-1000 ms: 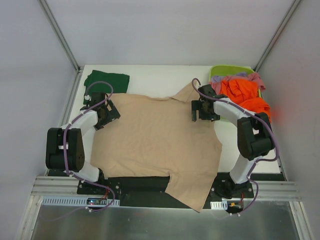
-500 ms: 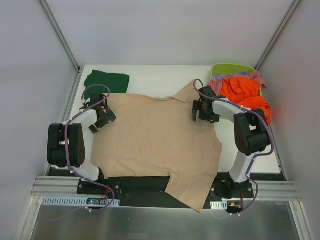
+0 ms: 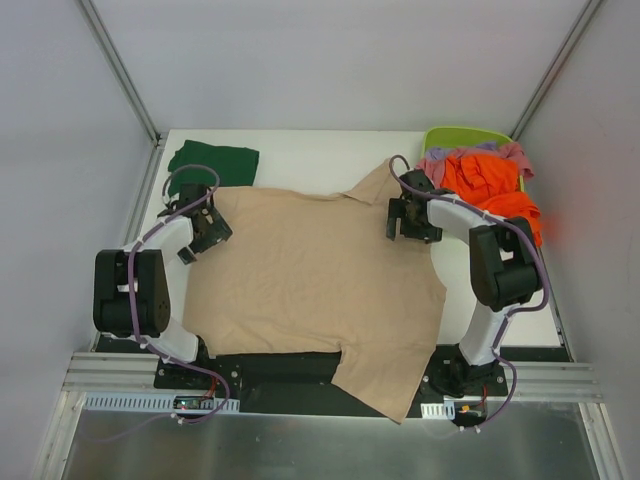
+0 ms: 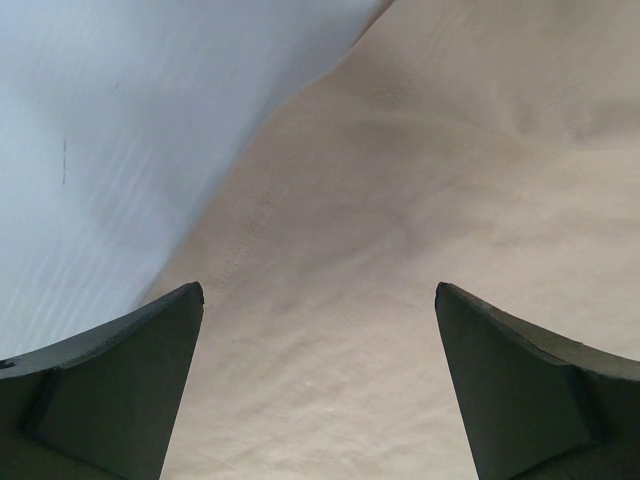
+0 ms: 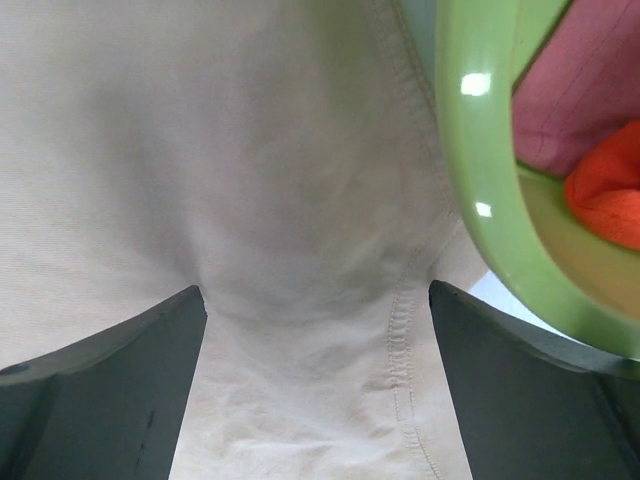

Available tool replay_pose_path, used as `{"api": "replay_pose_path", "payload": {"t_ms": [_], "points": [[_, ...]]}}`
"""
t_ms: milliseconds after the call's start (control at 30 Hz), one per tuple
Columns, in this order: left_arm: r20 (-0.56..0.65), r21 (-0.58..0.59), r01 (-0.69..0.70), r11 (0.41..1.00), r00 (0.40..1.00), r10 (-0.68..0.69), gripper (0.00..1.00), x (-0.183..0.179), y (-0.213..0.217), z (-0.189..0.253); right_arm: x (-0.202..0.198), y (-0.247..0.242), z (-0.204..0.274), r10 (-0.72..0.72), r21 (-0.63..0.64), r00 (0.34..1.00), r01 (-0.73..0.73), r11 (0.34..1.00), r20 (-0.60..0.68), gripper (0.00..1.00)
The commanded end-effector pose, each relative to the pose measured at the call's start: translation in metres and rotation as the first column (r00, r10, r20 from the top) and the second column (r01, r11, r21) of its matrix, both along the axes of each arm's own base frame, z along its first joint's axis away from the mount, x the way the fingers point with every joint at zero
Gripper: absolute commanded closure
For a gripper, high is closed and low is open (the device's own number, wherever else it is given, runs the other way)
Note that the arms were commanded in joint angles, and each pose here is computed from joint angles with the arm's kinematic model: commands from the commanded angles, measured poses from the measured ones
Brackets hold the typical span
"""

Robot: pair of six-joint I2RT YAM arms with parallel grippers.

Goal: Fold and stack the t-shirts
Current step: Flatten out the tshirt, then grap the side of the flattened tshirt furthest away from the robot with both arms

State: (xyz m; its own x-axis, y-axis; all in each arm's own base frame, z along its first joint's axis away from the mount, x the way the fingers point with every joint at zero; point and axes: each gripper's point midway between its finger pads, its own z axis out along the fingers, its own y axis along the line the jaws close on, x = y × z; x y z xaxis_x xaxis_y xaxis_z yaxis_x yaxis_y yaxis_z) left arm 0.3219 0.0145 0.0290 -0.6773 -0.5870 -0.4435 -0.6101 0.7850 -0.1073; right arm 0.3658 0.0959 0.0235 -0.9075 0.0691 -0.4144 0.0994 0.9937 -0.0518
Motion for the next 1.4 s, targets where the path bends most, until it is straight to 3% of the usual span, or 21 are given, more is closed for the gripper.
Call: {"api": "replay_pose_path", "payload": {"t_ms": [0,133,300,400,533,767,967,1133,1367], "points": [[0.188,-0.003,0.027,1.0,0.982,-0.026,0.01,0.031,-0.001,0.067,0.031,0.02,0.065,0.091,0.011,0.983,-0.094,0.996,0.16,0.04],[0.277,0.05,0.023,0.998,0.96,-0.036,0.01,0.054,0.008,0.106,0.052,0.041,0.104,0.115,0.045,0.962,-0.131,0.99,0.248,0.04],[0.299,0.119,-0.012,0.993,0.954,-0.024,0.01,0.088,0.026,0.137,0.091,0.053,0.127,0.088,0.057,0.937,-0.113,0.992,0.338,0.04],[0.296,0.117,0.008,0.993,0.954,-0.042,0.04,0.114,0.028,0.139,0.118,0.059,0.131,0.077,0.046,0.927,-0.1,0.994,0.366,0.04],[0.257,0.1,0.045,0.994,0.964,-0.07,0.2,0.148,0.026,0.123,0.16,0.065,0.135,0.083,0.016,0.899,-0.1,0.995,0.429,0.04],[0.184,0.157,0.084,0.984,0.976,-0.113,0.25,0.199,0.036,0.104,0.213,0.06,0.127,0.073,-0.006,0.878,-0.08,0.997,0.472,0.04],[0.095,0.21,0.076,0.975,0.991,-0.097,0.28,0.204,0.048,0.075,0.238,0.066,0.107,0.079,0.059,0.871,-0.123,0.991,0.485,0.04],[0.081,0.125,0.113,0.986,0.989,-0.124,0.36,0.206,0.033,0.06,0.251,0.068,0.098,0.065,0.077,0.861,-0.12,0.99,0.505,0.04],[0.039,0.103,0.123,0.987,0.991,-0.128,0.39,0.206,0.03,0.046,0.253,0.064,0.088,0.057,0.09,0.865,-0.117,0.989,0.498,0.04]]}}
